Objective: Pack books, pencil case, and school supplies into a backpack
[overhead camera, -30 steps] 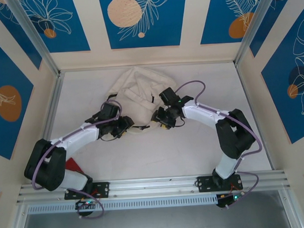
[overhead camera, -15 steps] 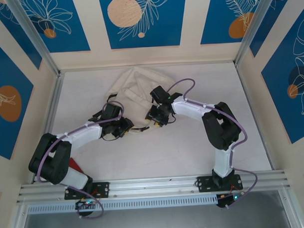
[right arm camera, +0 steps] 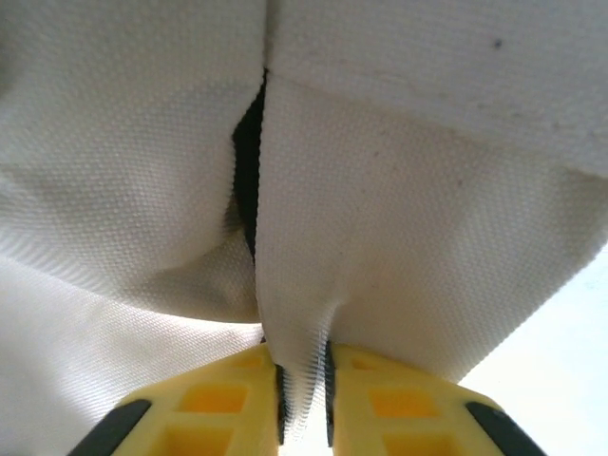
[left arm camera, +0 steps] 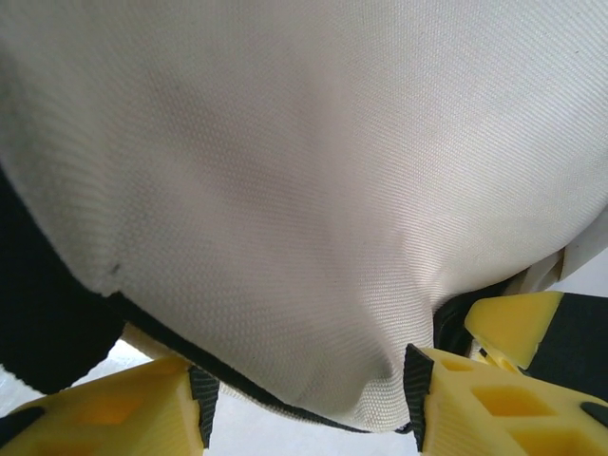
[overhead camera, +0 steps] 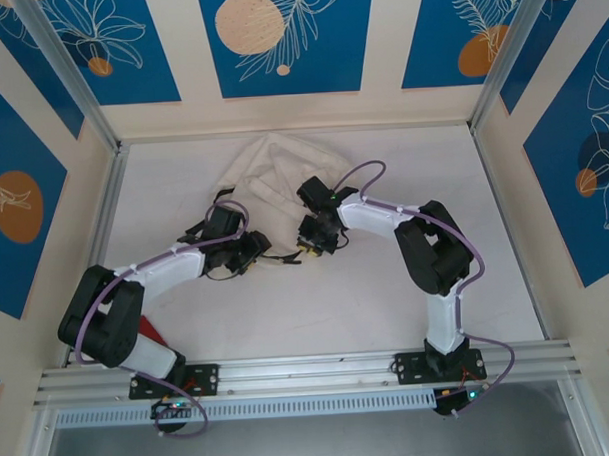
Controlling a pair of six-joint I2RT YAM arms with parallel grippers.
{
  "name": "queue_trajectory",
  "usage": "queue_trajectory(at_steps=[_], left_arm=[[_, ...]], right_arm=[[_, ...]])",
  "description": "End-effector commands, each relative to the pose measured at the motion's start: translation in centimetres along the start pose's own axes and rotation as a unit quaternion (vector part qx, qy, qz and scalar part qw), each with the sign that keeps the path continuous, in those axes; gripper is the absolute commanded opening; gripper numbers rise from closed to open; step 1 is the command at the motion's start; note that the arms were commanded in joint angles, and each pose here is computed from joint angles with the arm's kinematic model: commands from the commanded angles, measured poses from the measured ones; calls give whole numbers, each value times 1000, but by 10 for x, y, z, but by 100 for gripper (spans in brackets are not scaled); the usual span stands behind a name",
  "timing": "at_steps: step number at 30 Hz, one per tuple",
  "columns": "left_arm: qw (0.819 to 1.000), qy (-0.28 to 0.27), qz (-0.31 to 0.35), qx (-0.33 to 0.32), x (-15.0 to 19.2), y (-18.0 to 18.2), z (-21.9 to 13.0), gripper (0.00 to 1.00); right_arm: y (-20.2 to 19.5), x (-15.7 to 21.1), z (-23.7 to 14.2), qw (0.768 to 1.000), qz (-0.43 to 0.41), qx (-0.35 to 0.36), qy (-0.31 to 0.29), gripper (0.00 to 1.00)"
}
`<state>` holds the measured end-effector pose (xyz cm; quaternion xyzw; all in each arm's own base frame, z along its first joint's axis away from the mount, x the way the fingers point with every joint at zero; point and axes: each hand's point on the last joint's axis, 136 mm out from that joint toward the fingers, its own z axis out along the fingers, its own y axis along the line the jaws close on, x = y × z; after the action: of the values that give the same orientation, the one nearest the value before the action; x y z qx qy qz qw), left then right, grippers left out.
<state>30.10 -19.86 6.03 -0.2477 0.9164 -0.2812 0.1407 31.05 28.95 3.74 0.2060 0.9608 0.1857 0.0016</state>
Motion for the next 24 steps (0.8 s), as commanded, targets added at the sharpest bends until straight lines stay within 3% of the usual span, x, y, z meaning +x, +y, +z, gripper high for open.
queue_trajectory(at_steps=[1, 10, 17, 24], left_arm=[[1000, -2, 2, -4, -1, 0, 6, 56], [1000, -15, -5, -26, -8, 7, 17, 36], [999, -20, -6, -34, -11, 11, 21, 11], [999, -24, -1, -32, -12, 9, 18, 0]], right_arm=[[-4, 6, -12, 1000, 0, -6, -8, 13], [-7, 19, -28, 999, -25, -43, -9, 6], [-44, 28, -5, 1000, -27, 4, 7, 6], [-44, 21, 8, 999, -46, 14, 9, 10]])
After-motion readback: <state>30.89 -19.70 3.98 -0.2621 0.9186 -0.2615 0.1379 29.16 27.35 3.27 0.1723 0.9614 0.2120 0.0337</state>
